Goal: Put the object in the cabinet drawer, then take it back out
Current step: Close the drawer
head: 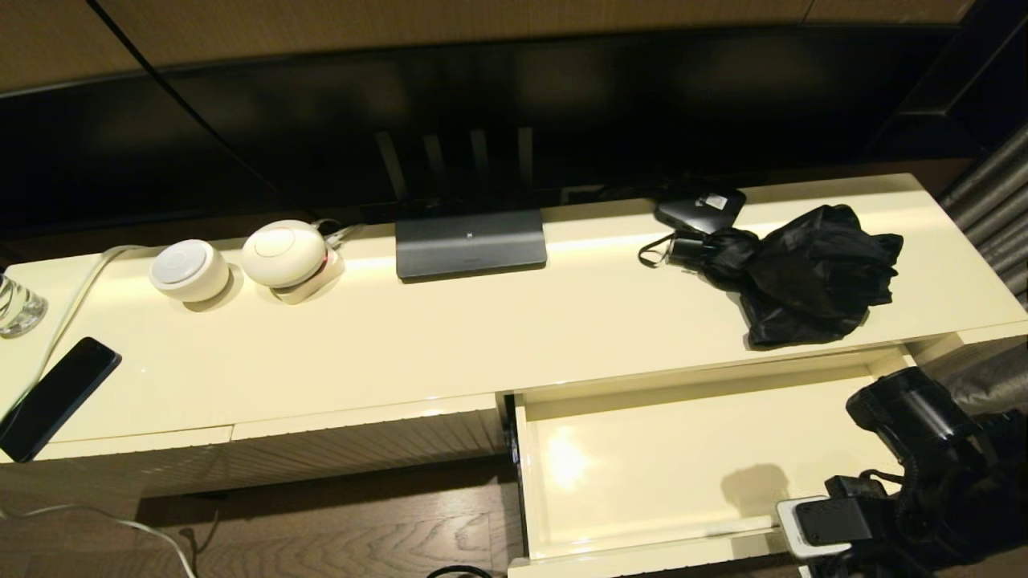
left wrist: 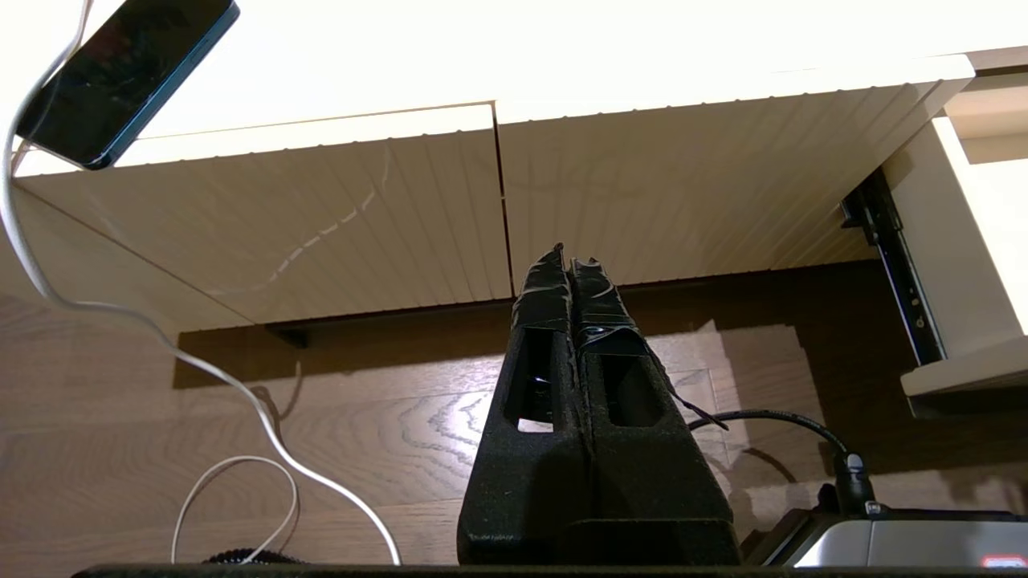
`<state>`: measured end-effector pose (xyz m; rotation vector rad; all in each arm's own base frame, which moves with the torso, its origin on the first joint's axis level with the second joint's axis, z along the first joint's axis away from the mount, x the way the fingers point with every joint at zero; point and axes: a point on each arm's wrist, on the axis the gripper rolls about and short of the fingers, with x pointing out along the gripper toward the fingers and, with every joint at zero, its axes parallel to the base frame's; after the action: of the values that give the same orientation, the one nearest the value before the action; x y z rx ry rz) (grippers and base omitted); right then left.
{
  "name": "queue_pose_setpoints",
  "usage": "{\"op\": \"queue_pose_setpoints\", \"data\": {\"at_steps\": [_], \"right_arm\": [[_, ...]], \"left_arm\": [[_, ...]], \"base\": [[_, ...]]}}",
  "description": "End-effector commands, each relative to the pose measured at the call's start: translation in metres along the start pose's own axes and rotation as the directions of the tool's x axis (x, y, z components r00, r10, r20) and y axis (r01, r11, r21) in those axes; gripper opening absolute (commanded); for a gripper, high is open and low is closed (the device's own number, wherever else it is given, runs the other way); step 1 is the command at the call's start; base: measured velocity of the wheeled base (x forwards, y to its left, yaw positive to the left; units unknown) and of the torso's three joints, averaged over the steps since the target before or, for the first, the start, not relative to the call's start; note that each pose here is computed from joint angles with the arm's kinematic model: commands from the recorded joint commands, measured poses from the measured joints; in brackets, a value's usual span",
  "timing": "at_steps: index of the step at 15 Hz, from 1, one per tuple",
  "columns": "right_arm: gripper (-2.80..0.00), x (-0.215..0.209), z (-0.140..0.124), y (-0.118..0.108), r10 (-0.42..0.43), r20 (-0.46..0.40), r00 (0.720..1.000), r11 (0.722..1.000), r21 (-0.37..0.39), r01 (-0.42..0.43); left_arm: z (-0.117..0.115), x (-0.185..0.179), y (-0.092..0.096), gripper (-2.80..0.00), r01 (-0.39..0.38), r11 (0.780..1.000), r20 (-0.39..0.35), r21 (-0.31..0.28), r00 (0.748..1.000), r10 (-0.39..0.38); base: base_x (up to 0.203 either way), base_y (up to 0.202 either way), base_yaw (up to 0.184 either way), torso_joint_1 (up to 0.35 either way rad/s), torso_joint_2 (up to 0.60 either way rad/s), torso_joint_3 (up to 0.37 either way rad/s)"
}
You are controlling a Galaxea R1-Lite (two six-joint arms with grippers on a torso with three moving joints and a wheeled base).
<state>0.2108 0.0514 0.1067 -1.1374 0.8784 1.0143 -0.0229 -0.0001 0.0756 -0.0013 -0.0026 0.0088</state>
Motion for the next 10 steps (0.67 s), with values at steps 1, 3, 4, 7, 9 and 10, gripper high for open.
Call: {"op": "queue_pose_setpoints", "data": {"at_steps": [1,3,4,7,9,10], "right_arm": [[-2.8,0.009,0.0,-0.007,-0.033,-0.027,0.999,0.999,-0.032,0.032],[-2.8,0.012,0.001,-0.012,-0.073,-0.042,0.996,0.996,-0.044,0.071],[-2.8,0.013,0.001,-0.015,-0.094,-0.037,0.995,0.995,-0.044,0.093],[-2.8,0.015,0.004,-0.029,-0.194,-0.034,0.98,0.98,-0.049,0.192],[-2.8,0.015,0.007,-0.038,-0.26,-0.013,0.965,0.964,-0.053,0.259],[-2.8,0.015,0.008,-0.041,-0.278,-0.008,0.961,0.959,-0.055,0.277]], "left_arm": [[-0.001,0.0,0.0,-2.8,0.0,1.0,-0.004,0.0,1.0,0.0],[-0.001,0.0,0.0,-2.8,0.0,1.0,-0.004,0.0,1.0,0.0],[-0.001,0.0,0.0,-2.8,0.0,1.0,-0.004,0.0,1.0,0.0],[-0.001,0.0,0.0,-2.8,0.0,1.0,-0.004,0.0,1.0,0.0],[-0.001,0.0,0.0,-2.8,0.0,1.0,-0.004,0.0,1.0,0.0],[-0.001,0.0,0.0,-2.8,0.0,1.0,-0.006,0.0,1.0,0.0]], "base": [[0.0,0.0,0.0,0.0,0.0,0.0],[0.0,0.0,0.0,0.0,0.0,0.0],[0.0,0.0,0.0,0.0,0.0,0.0],[0.0,0.0,0.0,0.0,0.0,0.0],[0.0,0.0,0.0,0.0,0.0,0.0],[0.0,0.0,0.0,0.0,0.0,0.0]]}}
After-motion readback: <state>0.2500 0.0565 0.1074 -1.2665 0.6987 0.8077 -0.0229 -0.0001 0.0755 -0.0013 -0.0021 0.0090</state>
